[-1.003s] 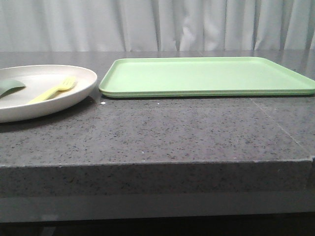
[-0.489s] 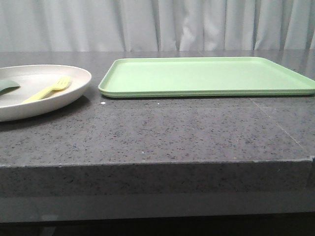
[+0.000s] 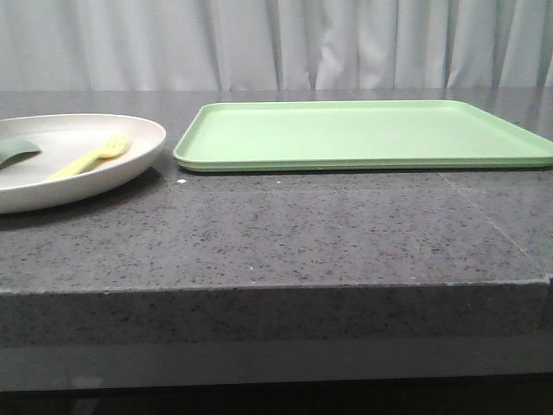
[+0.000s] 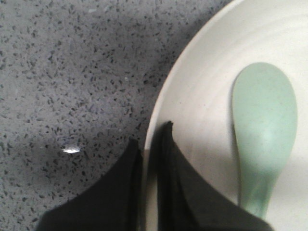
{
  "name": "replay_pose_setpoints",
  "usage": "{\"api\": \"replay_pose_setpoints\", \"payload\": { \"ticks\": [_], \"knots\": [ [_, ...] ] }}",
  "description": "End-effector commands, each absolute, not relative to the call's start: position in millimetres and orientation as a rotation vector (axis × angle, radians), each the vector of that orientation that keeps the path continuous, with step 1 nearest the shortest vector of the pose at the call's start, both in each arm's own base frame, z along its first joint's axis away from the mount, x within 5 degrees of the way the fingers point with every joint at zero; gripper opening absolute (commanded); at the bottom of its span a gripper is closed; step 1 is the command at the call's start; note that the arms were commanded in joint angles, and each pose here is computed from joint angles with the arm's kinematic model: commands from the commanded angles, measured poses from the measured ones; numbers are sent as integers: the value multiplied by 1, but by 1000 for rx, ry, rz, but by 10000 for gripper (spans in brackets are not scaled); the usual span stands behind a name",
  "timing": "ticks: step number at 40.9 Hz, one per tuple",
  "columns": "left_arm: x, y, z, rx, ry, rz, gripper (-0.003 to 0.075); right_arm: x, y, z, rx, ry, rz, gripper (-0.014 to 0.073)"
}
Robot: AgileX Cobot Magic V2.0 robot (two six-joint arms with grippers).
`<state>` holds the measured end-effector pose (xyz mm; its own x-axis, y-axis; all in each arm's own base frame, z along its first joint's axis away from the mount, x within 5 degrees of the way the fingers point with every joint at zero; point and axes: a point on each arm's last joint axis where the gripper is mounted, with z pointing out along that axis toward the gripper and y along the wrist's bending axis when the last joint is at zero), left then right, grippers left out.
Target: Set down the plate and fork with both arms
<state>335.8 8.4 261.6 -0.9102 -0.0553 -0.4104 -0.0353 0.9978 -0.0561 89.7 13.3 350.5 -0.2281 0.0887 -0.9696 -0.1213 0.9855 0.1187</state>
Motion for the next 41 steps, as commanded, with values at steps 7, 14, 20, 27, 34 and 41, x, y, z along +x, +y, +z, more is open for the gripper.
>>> {"api": "replay_pose_setpoints", "payload": {
  "ticks": [7, 14, 20, 27, 34, 41],
  "knots": [
    [336, 9, 286, -55, 2634, -51, -18, 91, 12, 368, -12, 1687, 188, 492],
    [338, 7, 296, -60, 2623, -81, -18, 91, 12, 368, -12, 1687, 188, 492],
    [339, 11, 300, -81, 2607, -169, -18, 91, 12, 368, -12, 1687, 188, 492],
    [338, 29, 302, -152, 2586, -270, -18, 91, 12, 368, -12, 1687, 188, 492],
    [335, 49, 304, -210, 2556, -348, -18, 91, 12, 368, -12, 1687, 188, 492],
    [334, 57, 308, -231, 2499, -489, -18, 91, 12, 368, -12, 1687, 188, 492]
  ]
}}
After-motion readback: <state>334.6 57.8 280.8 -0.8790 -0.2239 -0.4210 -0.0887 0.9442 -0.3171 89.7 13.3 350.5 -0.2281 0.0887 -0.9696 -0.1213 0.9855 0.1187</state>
